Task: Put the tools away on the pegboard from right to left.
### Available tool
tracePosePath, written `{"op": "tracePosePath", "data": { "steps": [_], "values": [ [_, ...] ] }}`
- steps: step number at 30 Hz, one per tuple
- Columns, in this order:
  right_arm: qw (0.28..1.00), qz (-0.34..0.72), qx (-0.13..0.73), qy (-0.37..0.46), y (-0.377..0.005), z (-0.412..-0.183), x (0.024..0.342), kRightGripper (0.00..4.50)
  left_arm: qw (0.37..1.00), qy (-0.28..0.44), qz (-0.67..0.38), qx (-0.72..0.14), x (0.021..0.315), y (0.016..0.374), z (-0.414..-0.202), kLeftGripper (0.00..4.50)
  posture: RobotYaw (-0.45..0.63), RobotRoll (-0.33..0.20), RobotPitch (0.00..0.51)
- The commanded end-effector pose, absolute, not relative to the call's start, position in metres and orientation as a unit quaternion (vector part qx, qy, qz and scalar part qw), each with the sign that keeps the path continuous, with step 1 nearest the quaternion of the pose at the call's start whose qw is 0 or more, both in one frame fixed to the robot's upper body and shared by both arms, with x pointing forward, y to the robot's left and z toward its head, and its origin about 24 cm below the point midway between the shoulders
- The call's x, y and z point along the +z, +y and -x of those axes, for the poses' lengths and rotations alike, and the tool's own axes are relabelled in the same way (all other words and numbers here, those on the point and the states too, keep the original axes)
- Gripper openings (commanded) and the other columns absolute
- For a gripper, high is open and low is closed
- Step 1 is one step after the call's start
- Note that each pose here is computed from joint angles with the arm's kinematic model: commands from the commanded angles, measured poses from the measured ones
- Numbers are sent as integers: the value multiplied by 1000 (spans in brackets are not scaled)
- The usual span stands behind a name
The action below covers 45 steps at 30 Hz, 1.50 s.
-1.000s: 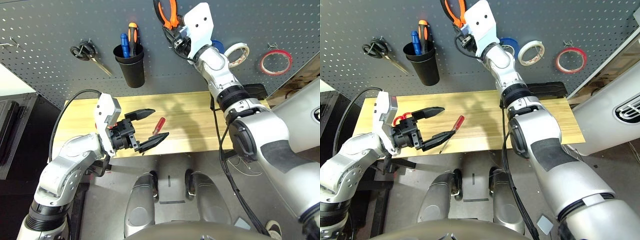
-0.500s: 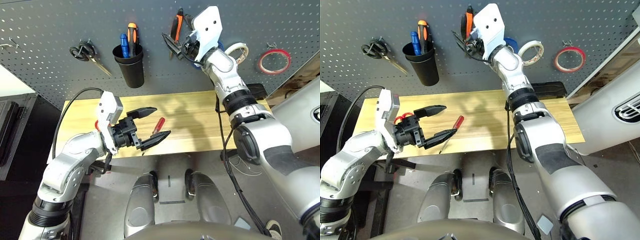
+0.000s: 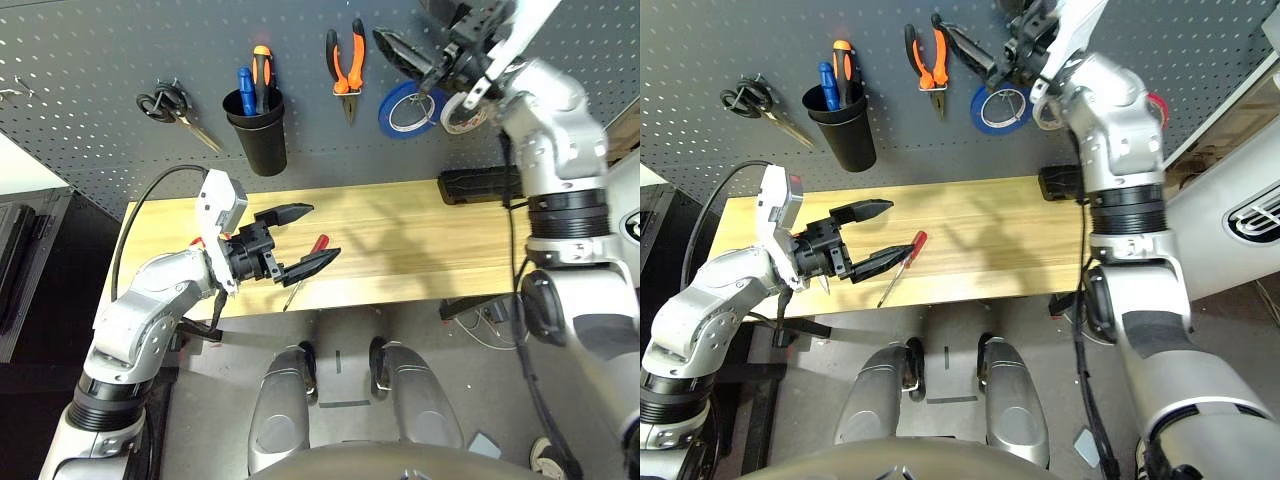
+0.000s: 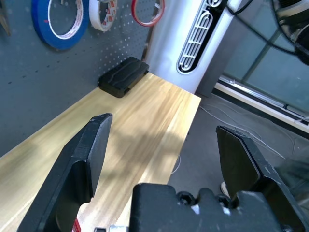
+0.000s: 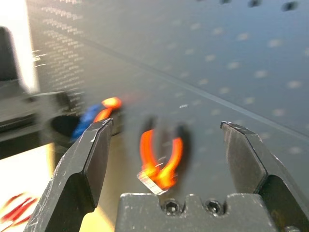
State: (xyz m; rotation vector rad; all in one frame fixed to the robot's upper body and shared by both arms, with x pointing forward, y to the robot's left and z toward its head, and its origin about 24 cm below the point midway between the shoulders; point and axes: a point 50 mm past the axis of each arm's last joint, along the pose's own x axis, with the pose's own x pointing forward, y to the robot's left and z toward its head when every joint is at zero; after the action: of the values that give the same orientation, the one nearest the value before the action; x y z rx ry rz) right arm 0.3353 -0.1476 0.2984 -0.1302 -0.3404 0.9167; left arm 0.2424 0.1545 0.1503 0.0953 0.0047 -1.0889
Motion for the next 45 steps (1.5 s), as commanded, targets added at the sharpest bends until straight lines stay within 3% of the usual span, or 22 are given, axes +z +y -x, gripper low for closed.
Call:
{"op": "tracePosePath", "data": {
  "steps": [1,8,11,15,22,33,45],
  "values": [
    [871,52,474,-117,-153,-325,289,4465,853,14,-50,-519,143,153,-244,4500,-56,0,126],
    [852,118,510,-21,-172,-303,240,4465,877,82,-94,-464,114,150,-258,4500,-86,0,95],
    [828,183,529,-29,-177,-293,220,4465,885,95,-107,-444,103,148,-266,4500,-93,0,71],
    [824,154,544,45,-186,-289,195,4465,901,117,-111,-403,93,150,-278,4500,-94,0,52],
    [809,179,554,81,-196,-279,157,4465,902,165,-121,-379,72,140,-286,4500,-96,0,49],
    [772,134,616,88,-210,-263,114,4465,896,258,-152,-327,32,127,-305,4500,-123,0,85],
    [754,138,639,61,-206,-263,108,4465,898,305,-158,-275,11,128,-312,4500,-144,0,160]
  ]
}}
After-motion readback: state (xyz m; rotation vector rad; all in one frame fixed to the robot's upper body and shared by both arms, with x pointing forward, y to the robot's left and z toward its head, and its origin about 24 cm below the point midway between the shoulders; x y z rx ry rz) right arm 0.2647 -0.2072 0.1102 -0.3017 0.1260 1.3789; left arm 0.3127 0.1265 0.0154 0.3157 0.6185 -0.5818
